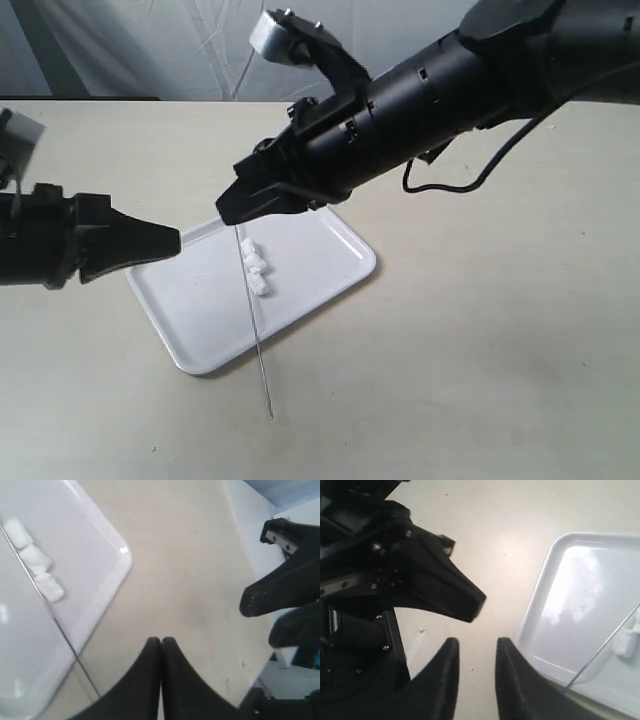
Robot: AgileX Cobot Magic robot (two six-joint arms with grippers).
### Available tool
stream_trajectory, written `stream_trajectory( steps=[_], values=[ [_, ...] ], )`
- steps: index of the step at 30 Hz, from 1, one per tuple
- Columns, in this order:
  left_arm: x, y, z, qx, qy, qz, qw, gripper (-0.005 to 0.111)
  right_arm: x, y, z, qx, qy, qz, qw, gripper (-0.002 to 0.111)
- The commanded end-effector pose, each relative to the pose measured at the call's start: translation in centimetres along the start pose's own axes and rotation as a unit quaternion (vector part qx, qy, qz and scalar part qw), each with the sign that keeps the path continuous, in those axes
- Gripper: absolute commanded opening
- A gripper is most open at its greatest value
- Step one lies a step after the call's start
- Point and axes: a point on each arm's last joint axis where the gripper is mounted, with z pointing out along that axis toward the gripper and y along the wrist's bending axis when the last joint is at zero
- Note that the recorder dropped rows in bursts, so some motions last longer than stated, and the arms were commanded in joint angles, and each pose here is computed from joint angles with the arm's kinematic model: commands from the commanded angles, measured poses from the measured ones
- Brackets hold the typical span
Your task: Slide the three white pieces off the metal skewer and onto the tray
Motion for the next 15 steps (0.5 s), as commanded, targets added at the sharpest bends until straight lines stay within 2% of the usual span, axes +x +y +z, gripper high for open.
stream_trajectory(
  steps=[1,3,4,9,13,15],
  values=[
    [0.3,-2.6,-3.6,-0.098,-0.063,0.089,0.989,0.0,-0.6,1.4,-3.1,0.074,-0.008,-0.077,0.994,0.008],
    [0.5,-3.4,-5.4,-0.153,-0.102,0.122,0.975,0.0,-0.8,2.0,-4.8,0.121,-0.013,-0.089,0.989,0.002],
    [0.7,-3.9,-6.6,-0.189,-0.132,0.148,0.962,0.0,-0.9,2.4,-5.6,0.142,-0.017,-0.097,0.985,0.0],
    [1.9,-5.9,-10.3,-0.271,-0.219,0.212,0.913,0.0,-1.2,3.9,-9.8,0.254,-0.058,-0.118,0.958,0.0],
    [3.2,-6.5,-12.2,-0.323,-0.247,0.235,0.883,0.0,-1.0,4.6,-12.7,0.332,-0.09,-0.117,0.932,0.0],
    [3.5,-6.5,-13.1,-0.348,-0.266,0.226,0.87,0.0,-0.2,4.7,-13.6,0.362,-0.094,-0.122,0.919,0.0]
  ],
)
